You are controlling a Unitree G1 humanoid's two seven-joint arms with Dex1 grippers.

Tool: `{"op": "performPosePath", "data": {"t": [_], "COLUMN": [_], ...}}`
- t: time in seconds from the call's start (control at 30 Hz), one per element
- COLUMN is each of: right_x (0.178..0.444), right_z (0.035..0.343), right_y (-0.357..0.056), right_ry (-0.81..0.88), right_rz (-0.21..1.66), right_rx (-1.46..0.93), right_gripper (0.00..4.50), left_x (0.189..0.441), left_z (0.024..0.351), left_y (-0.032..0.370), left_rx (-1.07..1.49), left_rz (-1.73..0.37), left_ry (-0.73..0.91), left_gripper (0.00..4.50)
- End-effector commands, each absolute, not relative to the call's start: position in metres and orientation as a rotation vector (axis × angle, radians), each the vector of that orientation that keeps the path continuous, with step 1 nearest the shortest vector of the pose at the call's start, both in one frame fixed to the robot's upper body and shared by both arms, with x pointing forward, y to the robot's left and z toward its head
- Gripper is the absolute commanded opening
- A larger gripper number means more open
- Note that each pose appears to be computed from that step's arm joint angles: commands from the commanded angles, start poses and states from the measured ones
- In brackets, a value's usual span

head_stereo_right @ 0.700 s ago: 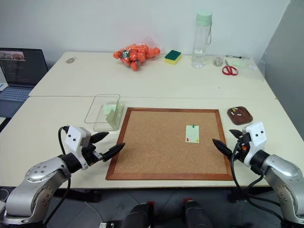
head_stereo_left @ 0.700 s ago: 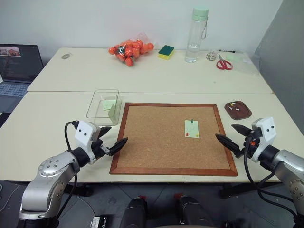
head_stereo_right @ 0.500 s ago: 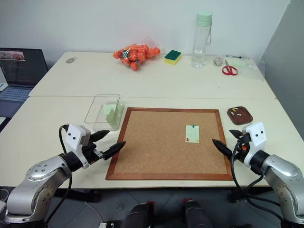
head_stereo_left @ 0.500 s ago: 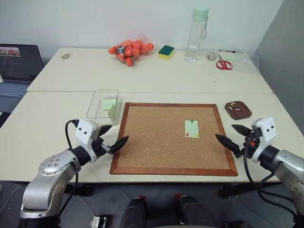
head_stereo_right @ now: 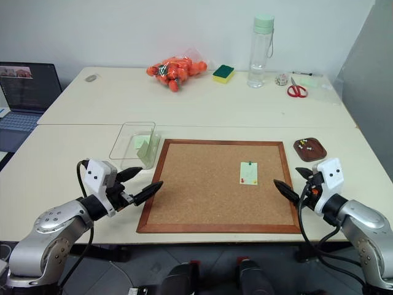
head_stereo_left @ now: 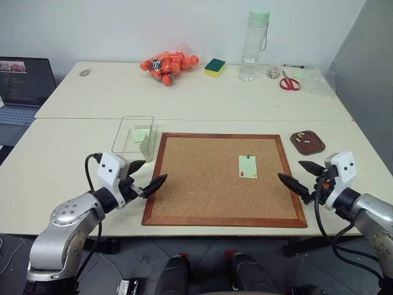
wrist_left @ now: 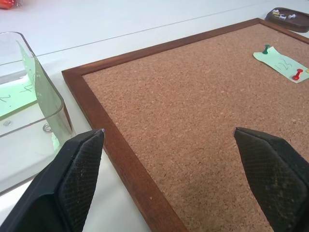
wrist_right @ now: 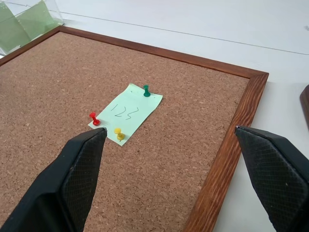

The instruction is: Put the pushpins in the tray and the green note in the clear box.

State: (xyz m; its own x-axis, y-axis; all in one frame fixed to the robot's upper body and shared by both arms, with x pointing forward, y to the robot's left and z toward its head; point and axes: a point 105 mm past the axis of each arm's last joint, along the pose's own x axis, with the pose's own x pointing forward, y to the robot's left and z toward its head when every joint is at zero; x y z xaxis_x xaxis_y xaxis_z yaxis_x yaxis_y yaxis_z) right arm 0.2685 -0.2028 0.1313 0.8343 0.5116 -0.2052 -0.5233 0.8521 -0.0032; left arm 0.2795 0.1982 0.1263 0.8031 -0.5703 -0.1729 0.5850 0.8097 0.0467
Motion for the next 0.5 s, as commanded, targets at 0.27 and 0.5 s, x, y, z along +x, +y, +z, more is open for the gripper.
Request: {"op": "performPosePath", "data": {"t": [0.27,0.5], "right_x": [0.271,0.281], "right_z": [0.139,0.136], "right_y": [-0.194,-0.191], "right_ry": [0.153,0.136], "right_rz": [0.607,0.626], "right_rx": [-0.081,-0.093], "right_gripper": [4.50,4.50], "left_x": [0.284,0.286], "left_z": [0.144,0.144], "left_y": [0.174,0.150], "left_rx": [0.091,0.092], "left_rz": [-0.746,-0.864], "left_ry": [0.070,0.047], "left_gripper": [4.12,2.80]}}
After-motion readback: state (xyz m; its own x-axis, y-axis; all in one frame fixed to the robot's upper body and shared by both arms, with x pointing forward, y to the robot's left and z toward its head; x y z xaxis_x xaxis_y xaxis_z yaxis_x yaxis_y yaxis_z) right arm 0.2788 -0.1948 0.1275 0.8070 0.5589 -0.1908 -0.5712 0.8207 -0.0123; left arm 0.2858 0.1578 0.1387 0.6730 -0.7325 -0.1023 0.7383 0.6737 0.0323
